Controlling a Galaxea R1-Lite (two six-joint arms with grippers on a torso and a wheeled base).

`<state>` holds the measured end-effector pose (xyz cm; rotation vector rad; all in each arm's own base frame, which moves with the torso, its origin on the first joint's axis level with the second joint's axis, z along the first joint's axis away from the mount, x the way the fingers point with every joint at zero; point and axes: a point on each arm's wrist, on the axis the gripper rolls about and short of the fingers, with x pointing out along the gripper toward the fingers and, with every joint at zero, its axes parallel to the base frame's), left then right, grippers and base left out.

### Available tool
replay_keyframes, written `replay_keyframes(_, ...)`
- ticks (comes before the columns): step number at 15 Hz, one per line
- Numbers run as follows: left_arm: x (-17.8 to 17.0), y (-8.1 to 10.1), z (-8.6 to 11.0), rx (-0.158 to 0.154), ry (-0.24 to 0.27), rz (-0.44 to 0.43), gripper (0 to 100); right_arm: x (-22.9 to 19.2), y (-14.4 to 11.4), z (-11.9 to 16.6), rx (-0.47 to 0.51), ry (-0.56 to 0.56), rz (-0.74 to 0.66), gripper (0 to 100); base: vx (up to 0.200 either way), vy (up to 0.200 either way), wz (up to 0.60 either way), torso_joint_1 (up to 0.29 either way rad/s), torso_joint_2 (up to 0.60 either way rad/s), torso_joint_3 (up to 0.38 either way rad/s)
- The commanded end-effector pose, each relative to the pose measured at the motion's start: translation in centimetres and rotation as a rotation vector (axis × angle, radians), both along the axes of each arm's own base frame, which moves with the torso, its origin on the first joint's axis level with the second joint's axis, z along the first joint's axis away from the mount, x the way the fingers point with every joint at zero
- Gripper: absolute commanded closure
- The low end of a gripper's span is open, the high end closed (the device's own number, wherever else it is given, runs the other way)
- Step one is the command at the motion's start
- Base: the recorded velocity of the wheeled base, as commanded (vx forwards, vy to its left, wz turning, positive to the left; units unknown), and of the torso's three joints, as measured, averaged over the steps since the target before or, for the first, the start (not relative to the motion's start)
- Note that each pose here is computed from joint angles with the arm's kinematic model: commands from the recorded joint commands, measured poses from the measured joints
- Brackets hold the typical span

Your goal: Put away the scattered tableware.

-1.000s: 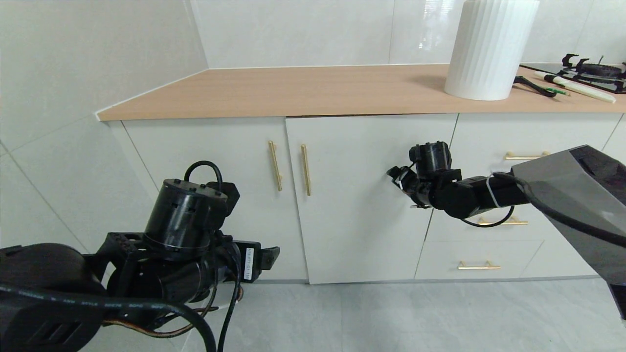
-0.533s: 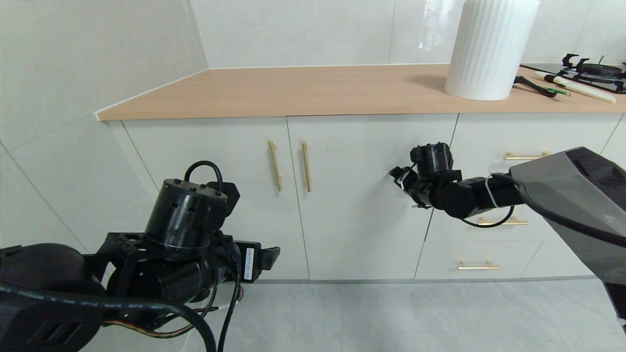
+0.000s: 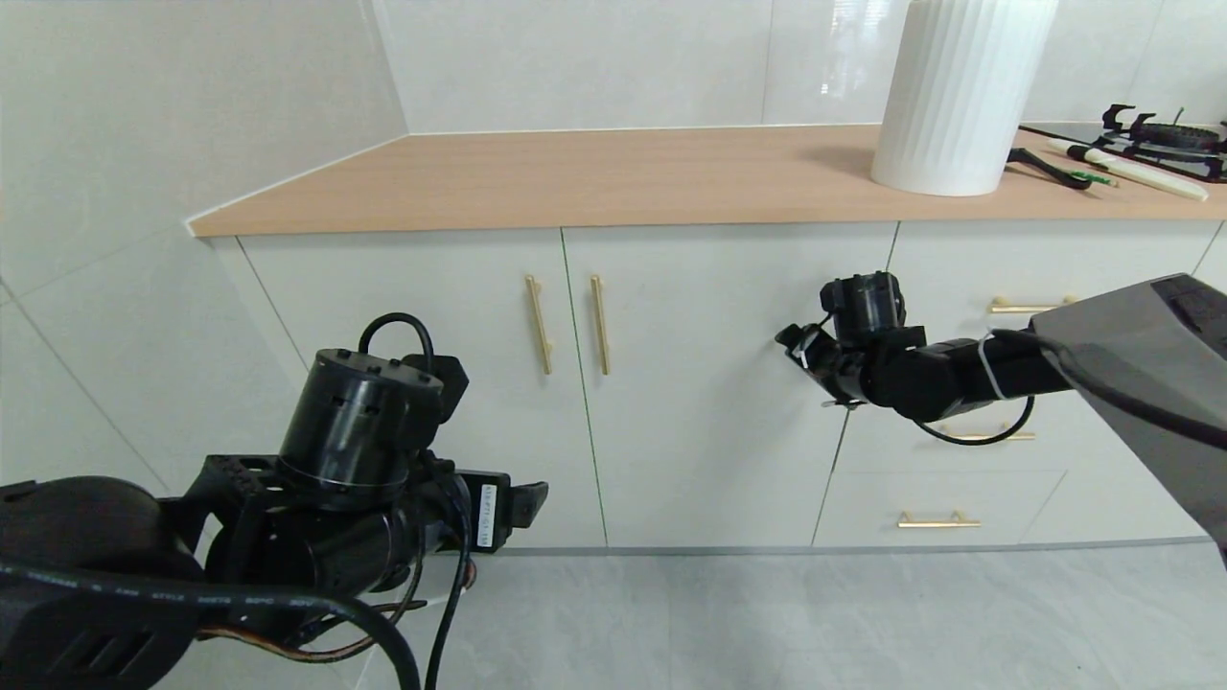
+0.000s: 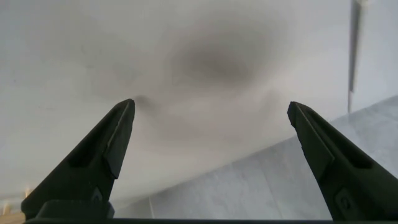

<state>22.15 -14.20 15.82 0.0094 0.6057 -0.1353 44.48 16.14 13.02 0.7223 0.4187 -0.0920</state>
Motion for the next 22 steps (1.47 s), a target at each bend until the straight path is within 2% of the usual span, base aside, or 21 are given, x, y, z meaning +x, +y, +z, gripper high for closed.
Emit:
replay_keyframes(1, -0.3, 0.3, 0.7, -0.015, -0.024, 0.005, 0, -4.0, -0.3, 5.1, 0.026, -0.058, 0.056, 0, 0.000, 0.000, 0.00, 0.000, 0.00, 0.000)
replay_keyframes(2, -1.3, 1.1, 2.4, -0.043, -0.084, 0.019, 0, -8.2, -1.8, 8.8, -0.024, -0.114, 0.080, 0, 0.000, 0.000, 0.00, 0.000, 0.00, 0.000)
replay_keyframes(3, -2.0, 1.9, 3.2, -0.048, -0.114, 0.044, 0, -10.7, -2.9, 10.5, -0.070, -0.145, 0.096, 0, 0.000, 0.000, 0.00, 0.000, 0.00, 0.000)
replay_keyframes(5, -4.5, 4.7, 4.1, -0.018, -0.180, 0.108, 0, -17.1, -6.5, 13.5, -0.197, -0.223, 0.106, 0, 0.000, 0.000, 0.00, 0.000, 0.00, 0.000)
replay_keyframes(6, -7.1, 7.3, 4.7, 0.027, -0.248, 0.144, 0, -22.4, -8.6, 13.8, -0.299, -0.256, 0.129, 0, 0.000, 0.000, 0.00, 0.000, 0.00, 0.000)
replay_keyframes(8, -11.3, 10.3, 4.9, 0.073, -0.328, 0.169, 0, -29.7, -12.1, 12.9, -0.465, -0.323, 0.116, 0, 0.000, 0.000, 0.00, 0.000, 0.00, 0.000)
replay_keyframes(9, -13.7, 11.6, 4.9, 0.085, -0.351, 0.176, 0, -33.0, -13.6, 12.4, -0.499, -0.371, 0.086, 0, 0.000, 0.000, 0.00, 0.000, 0.00, 0.000)
replay_keyframes(12, -19.8, 14.3, 4.6, 0.092, -0.372, 0.179, 0, -38.9, -15.8, 10.7, -0.557, -0.459, -0.037, 0, 0.000, 0.000, 0.00, 0.000, 0.00, 0.000)
replay_keyframes(13, -20.8, 14.8, 4.5, 0.100, -0.373, 0.186, 0, -40.2, -16.0, 9.9, -0.592, -0.478, -0.046, 0, 0.000, 0.000, 0.00, 0.000, 0.00, 0.000)
replay_keyframes(15, -23.1, 15.6, 3.8, 0.112, -0.414, 0.281, 0, -43.8, -16.6, 6.7, -0.719, -0.498, -0.050, 0, 0.000, 0.000, 0.00, 0.000, 0.00, 0.000)
replay_keyframes(17, -25.2, 16.0, 2.8, 0.135, -0.472, 0.340, 0, -46.2, -16.9, 4.5, -0.740, -0.517, -0.066, 0, 0.000, 0.000, 0.00, 0.000, 0.00, 0.000)
replay_keyframes(18, -25.6, 16.0, 2.5, 0.140, -0.485, 0.356, 0, -46.6, -17.0, 4.0, -0.740, -0.518, -0.068, 0, 0.000, 0.000, 0.00, 0.000, 0.00, 0.000)
replay_keyframes(19, -27.2, 16.1, 0.6, 0.155, -0.525, 0.400, 0, -48.1, -17.2, 2.2, -0.744, -0.541, -0.081, 0, 0.000, 0.000, 0.00, 0.000, 0.00, 0.000)
replay_keyframes(20, -28.0, 16.1, -0.5, 0.174, -0.532, 0.413, 0, -48.1, -17.2, 1.7, -0.747, -0.519, -0.084, 0, 0.000, 0.000, 0.00, 0.000, 0.00, 0.000)
replay_keyframes(21, -27.8, 16.1, -1.0, 0.169, -0.507, 0.446, 0, -48.0, -17.2, 1.6, -0.751, -0.505, -0.118, 0, 0.000, 0.000, 0.00, 0.000, 0.00, 0.000)
replay_keyframes(22, -27.8, 16.1, -1.0, 0.135, -0.511, 0.511, 0, -48.0, -17.3, 1.6, -0.756, -0.493, -0.172, 0, 0.000, 0.000, 0.00, 0.000, 0.00, 0.000)
